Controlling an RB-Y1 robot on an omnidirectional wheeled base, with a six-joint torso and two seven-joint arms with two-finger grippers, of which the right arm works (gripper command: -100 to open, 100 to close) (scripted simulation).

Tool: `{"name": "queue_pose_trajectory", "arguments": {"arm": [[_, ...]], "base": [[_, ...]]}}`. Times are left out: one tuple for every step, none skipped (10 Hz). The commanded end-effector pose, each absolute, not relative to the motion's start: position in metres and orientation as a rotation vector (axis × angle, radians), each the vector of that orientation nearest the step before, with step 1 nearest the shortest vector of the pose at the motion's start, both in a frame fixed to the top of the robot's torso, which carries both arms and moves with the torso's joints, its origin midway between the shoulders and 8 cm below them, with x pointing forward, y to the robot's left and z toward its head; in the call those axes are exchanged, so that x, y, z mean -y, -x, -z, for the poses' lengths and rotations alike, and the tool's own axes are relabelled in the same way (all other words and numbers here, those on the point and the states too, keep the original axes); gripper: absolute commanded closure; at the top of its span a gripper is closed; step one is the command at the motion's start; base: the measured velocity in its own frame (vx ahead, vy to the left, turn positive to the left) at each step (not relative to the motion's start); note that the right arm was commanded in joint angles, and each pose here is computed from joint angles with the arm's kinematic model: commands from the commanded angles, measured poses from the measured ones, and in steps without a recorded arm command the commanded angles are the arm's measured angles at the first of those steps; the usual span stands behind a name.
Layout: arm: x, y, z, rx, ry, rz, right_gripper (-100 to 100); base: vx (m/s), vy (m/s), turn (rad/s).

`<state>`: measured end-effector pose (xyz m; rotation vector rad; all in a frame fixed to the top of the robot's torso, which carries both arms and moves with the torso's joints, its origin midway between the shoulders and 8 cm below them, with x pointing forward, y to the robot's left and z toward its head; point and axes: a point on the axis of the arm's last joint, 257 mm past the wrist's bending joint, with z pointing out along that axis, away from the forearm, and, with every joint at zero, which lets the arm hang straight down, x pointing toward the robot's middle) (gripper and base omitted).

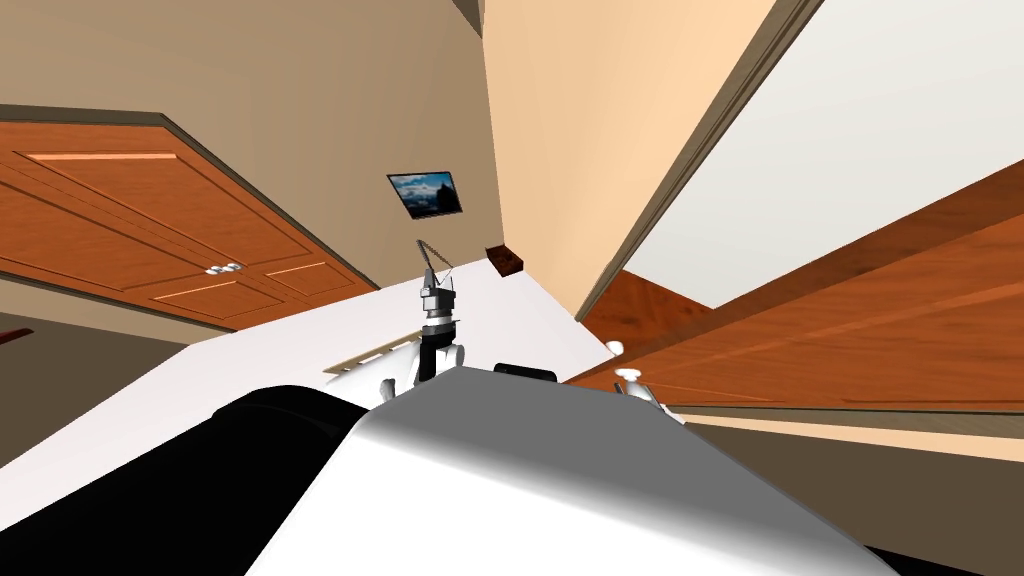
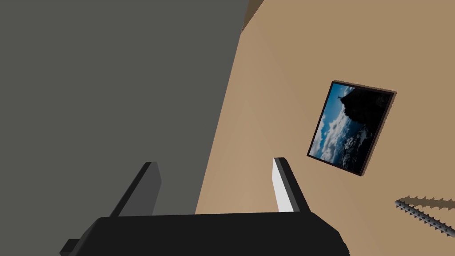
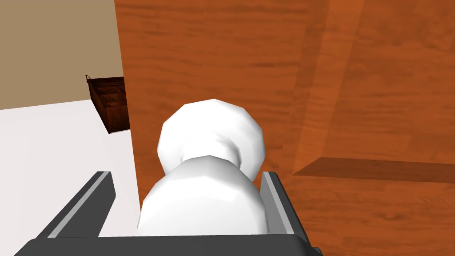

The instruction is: Pull the door open

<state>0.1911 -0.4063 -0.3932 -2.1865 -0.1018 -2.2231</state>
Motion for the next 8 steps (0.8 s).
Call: {"name": "queue_pose_trajectory", "arguments": {"arm": [[0.395, -0.175, 0.396, 0.114, 2.170, 2.187, 100], [0.395, -0.175, 0.396, 0.114, 2.170, 2.187, 100], [0.393, -0.167, 0.395, 0.125, 2.163, 2.179, 100], [0.393, -0.167, 0.395, 0.125, 2.163, 2.179, 100], [0.391, -0.161, 0.394, 0.135, 2.157, 2.170, 100], [0.390, -0.155, 0.394, 0.143, 2.152, 2.163, 100], [0.389, -0.149, 0.393, 0.150, 2.147, 2.156, 100], [0.389, -0.149, 0.393, 0.150, 2.147, 2.156, 100]], "base": [[-0.021, -0.035, -0.007], [-0.019, -0.030, -0.003], [-0.020, -0.029, 0.001], [-0.019, -0.031, -0.008], [-0.030, -0.032, 0.000], [-0.047, -0.048, -0.001], [-0.045, -0.069, -0.002], [-0.036, -0.050, -0.006]]}}
